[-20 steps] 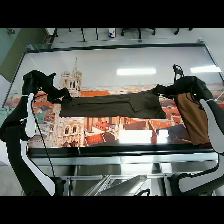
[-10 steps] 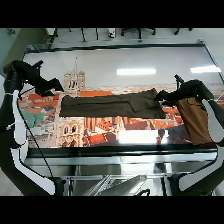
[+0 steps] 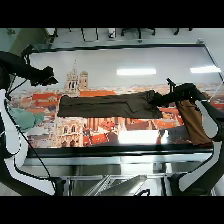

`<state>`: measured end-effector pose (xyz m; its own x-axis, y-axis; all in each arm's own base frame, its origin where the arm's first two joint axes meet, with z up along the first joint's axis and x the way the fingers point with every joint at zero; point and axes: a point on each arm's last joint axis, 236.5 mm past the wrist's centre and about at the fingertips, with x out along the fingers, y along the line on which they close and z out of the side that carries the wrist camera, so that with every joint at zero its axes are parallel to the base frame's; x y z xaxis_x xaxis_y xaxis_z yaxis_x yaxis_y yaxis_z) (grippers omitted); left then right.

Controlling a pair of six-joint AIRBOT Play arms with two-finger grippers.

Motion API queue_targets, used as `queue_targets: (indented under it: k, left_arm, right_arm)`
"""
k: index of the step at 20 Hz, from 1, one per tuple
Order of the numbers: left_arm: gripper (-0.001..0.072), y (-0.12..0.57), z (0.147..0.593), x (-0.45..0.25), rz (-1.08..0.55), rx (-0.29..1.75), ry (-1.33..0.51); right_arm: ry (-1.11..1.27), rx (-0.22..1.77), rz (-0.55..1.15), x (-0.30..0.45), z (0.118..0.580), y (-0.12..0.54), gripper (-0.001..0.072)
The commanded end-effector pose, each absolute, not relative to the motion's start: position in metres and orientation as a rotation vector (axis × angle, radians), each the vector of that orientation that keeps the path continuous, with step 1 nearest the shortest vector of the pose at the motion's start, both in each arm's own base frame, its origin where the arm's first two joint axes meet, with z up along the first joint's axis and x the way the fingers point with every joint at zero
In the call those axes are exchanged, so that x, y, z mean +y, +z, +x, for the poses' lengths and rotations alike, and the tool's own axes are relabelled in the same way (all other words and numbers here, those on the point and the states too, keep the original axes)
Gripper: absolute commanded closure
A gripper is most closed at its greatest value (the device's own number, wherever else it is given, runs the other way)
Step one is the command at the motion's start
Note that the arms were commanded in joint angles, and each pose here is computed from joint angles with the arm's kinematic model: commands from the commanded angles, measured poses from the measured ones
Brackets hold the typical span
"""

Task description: Fold the shirts.

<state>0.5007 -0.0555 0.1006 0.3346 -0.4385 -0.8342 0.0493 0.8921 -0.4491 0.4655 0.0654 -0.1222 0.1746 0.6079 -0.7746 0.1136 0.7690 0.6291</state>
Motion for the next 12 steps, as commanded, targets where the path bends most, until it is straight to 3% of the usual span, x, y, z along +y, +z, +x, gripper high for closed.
queue_targets:
  k: [1,12]
  left_arm:
    - [0.0688,0.109,0.491,-0.114,-0.340,1.192,-0.465]
    - [0.0688,-0.089,0.441,-0.428,-0.134,1.196,-0.762]
  right_arm:
    - [0.417,1.319,0.622,0.068,0.473,-0.099,0.0694]
    - [0.599,1.004,0.413,0.087,0.453,0.139,0.0694]
